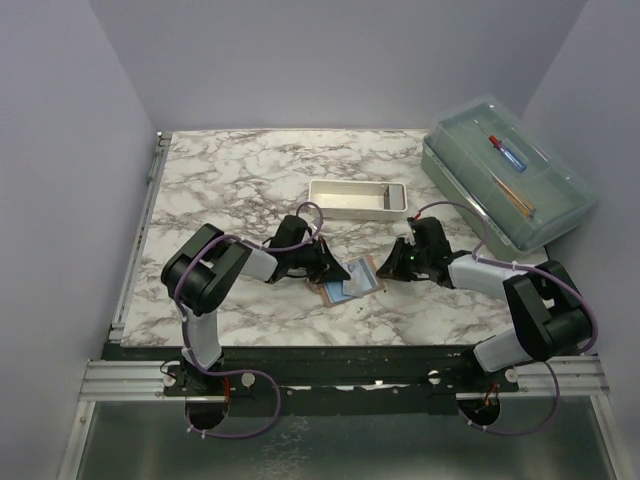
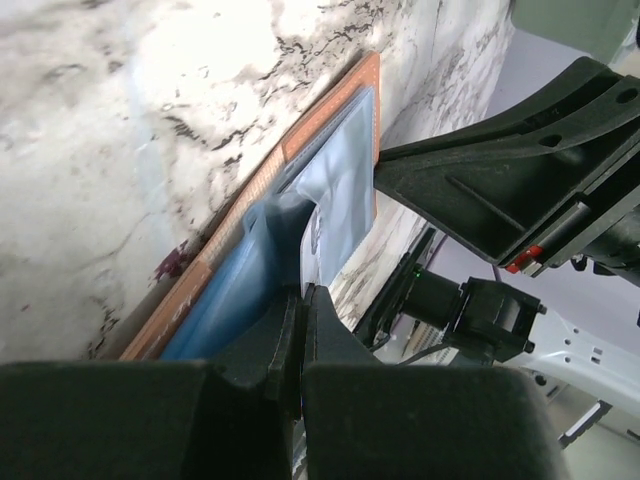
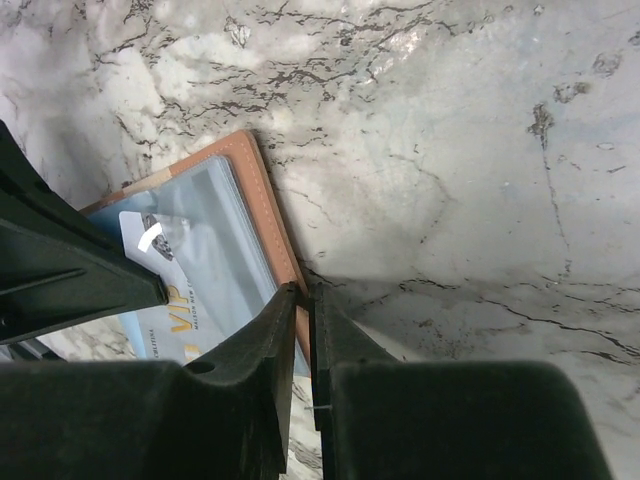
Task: Put the credit cards into the card holder
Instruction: Insert the credit card into the card holder.
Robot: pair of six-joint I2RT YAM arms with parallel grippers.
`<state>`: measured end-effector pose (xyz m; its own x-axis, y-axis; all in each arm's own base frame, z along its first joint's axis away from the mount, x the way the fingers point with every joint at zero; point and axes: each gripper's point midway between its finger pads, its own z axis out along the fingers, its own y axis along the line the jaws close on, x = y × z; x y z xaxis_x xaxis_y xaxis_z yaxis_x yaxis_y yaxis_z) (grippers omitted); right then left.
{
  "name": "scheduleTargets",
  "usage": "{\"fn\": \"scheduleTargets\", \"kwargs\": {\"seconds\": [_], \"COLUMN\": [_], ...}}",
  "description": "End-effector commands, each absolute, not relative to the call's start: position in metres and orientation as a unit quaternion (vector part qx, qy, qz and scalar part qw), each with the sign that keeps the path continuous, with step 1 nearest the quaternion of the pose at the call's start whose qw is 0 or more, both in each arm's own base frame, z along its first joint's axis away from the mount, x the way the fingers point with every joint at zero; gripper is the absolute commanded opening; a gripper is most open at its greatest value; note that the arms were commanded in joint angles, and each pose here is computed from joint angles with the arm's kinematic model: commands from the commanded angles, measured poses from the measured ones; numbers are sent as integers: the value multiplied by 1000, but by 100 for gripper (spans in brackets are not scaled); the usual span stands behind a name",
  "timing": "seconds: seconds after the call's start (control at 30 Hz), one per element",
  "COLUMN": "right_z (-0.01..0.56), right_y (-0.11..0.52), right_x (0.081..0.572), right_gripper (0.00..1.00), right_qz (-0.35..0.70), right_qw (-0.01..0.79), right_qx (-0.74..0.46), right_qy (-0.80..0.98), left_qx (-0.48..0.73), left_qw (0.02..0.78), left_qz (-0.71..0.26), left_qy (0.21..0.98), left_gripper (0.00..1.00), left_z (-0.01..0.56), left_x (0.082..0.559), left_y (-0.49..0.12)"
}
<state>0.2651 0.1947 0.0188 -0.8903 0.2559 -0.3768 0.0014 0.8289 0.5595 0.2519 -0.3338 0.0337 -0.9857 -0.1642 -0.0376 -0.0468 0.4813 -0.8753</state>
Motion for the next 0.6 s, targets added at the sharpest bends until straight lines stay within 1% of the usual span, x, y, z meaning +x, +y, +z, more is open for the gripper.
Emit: {"fn": "scheduleTargets", "kwargs": {"seconds": [0.0,0.3,0.57], "right_z": [-6,-3,-6], "right_y": [194,203,202], "right_x": [229,227,222], "right_gripper": [14,14,14], "right_qz": [280,309,311], "right_qw": [155,155,149], "right_qx": [70,53,52], "right_qy": [945,937,937], "left_qx": [-110,-134,-133], "left_qw": [110,130,140], "left_qz": [-475,-474,-471], "left_qy": [866,861,861], "left_gripper": [0,0,0], "left_z": [30,33,30], "left_x": [270,279,285], "left_y": [-316,-312,-313]}}
